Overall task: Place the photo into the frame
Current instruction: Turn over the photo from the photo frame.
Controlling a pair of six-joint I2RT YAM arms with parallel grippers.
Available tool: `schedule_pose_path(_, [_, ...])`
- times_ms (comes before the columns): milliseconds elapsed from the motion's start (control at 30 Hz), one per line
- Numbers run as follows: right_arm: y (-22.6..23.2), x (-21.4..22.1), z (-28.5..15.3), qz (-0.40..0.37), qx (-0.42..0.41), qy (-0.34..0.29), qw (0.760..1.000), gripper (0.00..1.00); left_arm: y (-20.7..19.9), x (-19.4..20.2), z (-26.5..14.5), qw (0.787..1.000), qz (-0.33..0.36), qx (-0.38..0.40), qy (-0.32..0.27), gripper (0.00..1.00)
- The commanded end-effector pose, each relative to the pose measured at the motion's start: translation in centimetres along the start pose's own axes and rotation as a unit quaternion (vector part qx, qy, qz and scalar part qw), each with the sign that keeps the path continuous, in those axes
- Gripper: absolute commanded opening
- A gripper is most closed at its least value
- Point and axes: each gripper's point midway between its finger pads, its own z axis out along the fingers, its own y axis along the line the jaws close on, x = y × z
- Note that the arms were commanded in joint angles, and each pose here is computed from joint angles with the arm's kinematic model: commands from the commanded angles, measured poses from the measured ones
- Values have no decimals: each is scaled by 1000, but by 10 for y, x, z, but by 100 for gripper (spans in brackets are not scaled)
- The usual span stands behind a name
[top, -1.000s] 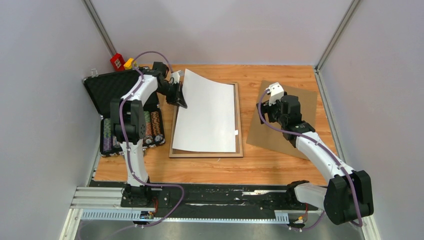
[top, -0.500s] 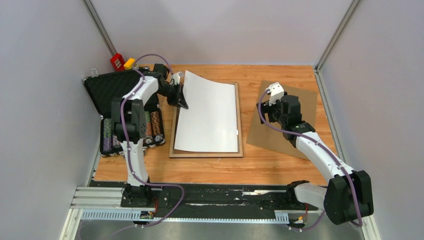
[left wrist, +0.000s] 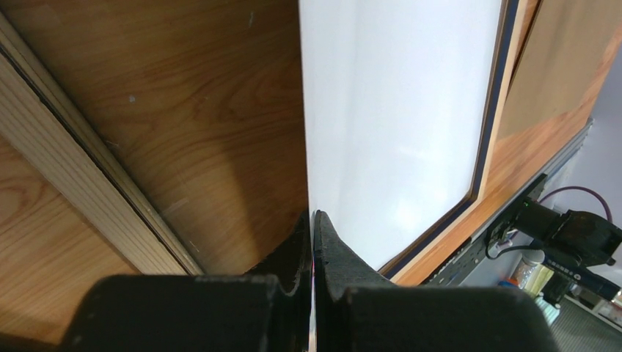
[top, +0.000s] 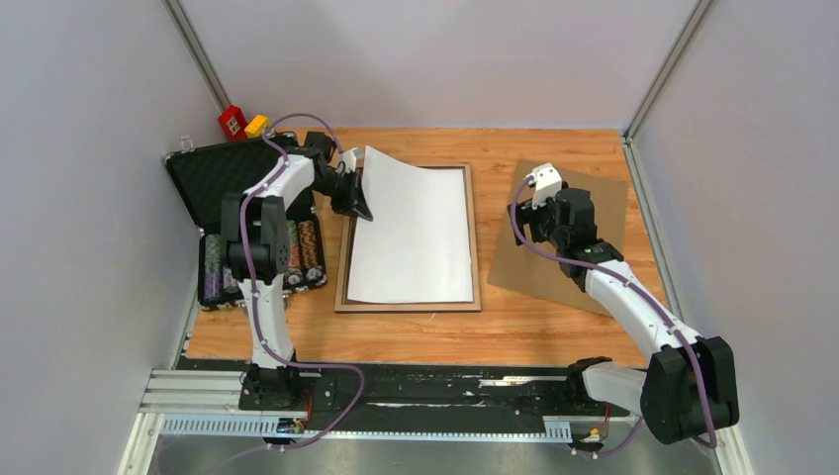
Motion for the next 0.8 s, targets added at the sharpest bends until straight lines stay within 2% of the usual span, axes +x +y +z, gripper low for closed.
schedule_pose_path(0, [-4, -13, -2, -1, 5, -25, 1000, 82, -2, -5, -3, 1000, 5, 3, -14, 0])
schedule_pose_path(767, [-6, -12, -2, 1, 8, -23, 1000, 82, -5, -5, 1, 1000, 1, 3, -17, 0])
